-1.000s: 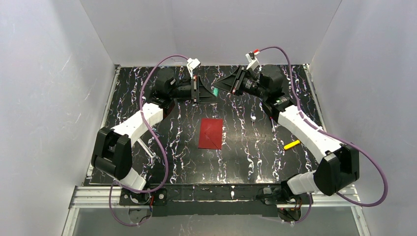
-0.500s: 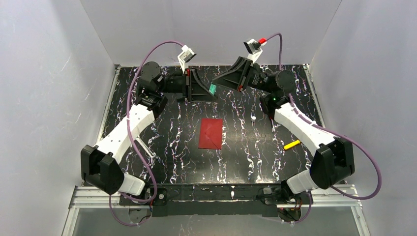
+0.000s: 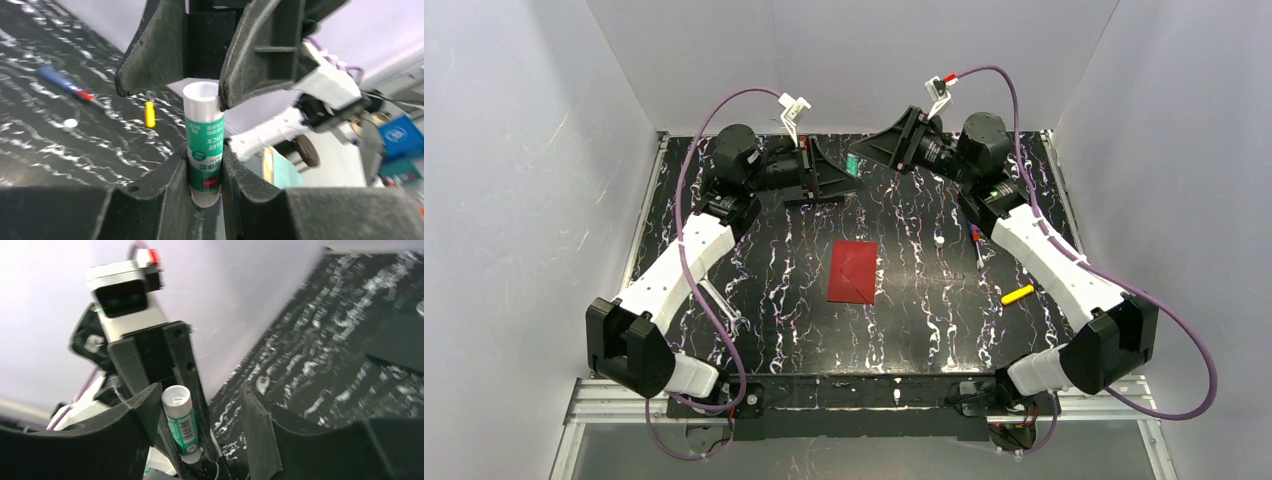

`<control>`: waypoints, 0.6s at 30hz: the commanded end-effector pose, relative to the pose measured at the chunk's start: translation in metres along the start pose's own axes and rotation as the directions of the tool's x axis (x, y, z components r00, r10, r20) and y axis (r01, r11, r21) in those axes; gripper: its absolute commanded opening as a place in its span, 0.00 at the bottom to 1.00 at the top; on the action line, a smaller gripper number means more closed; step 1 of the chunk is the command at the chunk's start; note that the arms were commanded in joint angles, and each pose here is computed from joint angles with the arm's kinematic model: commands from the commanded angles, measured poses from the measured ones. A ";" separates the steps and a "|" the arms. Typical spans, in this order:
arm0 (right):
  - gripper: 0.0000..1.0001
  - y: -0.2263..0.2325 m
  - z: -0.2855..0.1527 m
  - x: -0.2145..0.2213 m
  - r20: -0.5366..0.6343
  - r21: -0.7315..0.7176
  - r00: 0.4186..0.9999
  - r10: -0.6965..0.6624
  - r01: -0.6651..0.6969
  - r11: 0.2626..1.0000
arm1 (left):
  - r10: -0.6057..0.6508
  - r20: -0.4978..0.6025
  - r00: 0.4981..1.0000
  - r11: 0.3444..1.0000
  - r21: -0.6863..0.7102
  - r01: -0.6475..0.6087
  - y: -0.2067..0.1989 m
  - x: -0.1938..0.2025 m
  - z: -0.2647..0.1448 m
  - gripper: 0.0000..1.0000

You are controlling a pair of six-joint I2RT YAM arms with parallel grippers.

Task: Place the letter into the envelope and seal it

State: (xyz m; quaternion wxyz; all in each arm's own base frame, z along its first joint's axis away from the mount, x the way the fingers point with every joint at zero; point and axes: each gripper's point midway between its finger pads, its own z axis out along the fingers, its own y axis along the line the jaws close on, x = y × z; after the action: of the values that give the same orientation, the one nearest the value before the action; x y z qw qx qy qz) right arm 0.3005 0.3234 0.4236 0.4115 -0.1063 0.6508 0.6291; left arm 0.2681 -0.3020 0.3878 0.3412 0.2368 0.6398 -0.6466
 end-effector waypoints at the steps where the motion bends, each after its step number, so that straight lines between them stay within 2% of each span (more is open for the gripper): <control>1: 0.69 -0.058 -0.010 0.005 0.062 0.317 0.996 0.064 -0.081 0.945 | 0.161 -0.045 0.986 0.958 -0.233 -0.167 0.031 0.010 -0.017 0.00; 5: 0.75 -0.075 -0.014 0.009 0.114 0.420 0.987 0.114 -0.152 0.895 | 0.163 -0.150 0.975 0.889 -0.406 -0.211 0.061 0.023 -0.035 0.00; 8: 0.76 -0.078 -0.011 0.010 0.137 0.476 0.983 0.119 -0.171 0.863 | 0.167 -0.193 0.967 0.845 -0.478 -0.241 0.073 0.029 -0.048 0.00; 11: 0.77 -0.087 -0.003 0.019 0.112 0.555 0.986 0.123 -0.165 0.815 | 0.155 -0.227 0.961 0.821 -0.512 -0.253 0.080 0.037 -0.056 0.00; 15: 0.67 -0.086 0.012 0.032 0.074 0.605 0.990 0.120 -0.141 0.783 | 0.158 -0.252 0.955 0.806 -0.525 -0.272 0.085 0.040 -0.060 0.00; 18: 0.64 -0.082 0.022 0.037 0.065 0.621 0.994 0.091 -0.112 0.776 | 0.167 -0.268 0.949 0.802 -0.523 -0.288 0.086 0.041 -0.061 0.00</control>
State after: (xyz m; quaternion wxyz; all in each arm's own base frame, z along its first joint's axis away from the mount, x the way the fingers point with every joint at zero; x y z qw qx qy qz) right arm 0.3383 0.3399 0.3349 0.3756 0.0718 0.8151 0.4351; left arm 0.3027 -0.2508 0.2794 0.3776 0.2423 0.8081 -0.3818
